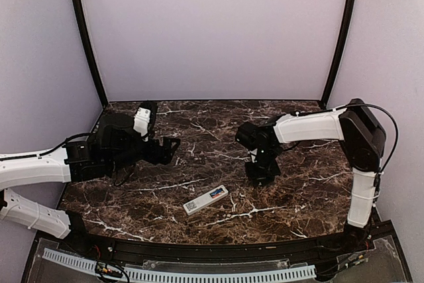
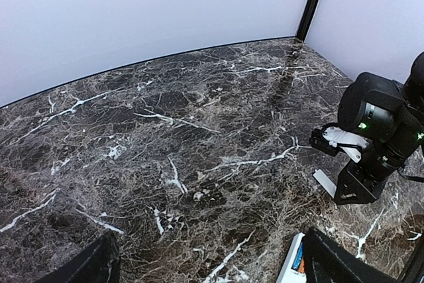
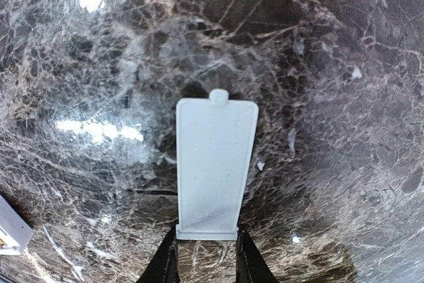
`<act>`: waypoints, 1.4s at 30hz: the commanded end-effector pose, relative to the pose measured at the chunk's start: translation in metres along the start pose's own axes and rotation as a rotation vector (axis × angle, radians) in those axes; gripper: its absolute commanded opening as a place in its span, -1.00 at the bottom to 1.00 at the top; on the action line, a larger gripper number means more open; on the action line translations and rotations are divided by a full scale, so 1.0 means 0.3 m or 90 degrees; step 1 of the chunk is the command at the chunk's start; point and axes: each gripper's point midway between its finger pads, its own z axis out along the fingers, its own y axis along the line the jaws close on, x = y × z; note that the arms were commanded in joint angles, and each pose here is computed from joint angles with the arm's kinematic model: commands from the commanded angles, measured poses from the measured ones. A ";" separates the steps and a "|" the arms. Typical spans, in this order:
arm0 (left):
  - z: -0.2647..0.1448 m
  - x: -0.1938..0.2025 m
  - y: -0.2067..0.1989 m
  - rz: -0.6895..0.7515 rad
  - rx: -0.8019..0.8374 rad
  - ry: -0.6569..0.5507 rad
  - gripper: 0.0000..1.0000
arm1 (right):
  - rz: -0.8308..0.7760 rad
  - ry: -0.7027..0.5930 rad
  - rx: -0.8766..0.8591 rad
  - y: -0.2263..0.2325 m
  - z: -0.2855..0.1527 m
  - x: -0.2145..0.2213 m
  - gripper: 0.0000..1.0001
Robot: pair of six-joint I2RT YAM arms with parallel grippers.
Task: Load the batteries into the remote control
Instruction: Pick up the battery cover at the center of the board.
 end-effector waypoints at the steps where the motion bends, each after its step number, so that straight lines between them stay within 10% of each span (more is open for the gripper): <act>1: -0.009 0.002 0.003 0.009 -0.002 -0.007 0.89 | -0.015 0.024 0.017 -0.021 -0.006 0.057 -0.60; 24: -0.007 0.002 -0.066 0.004 0.065 -0.036 0.90 | -0.119 -0.030 -0.030 0.042 -0.064 0.091 -0.62; 42: 0.011 -0.027 -0.175 -0.161 0.171 -0.018 0.89 | -0.268 -0.334 -0.130 0.381 -0.431 -0.061 -0.64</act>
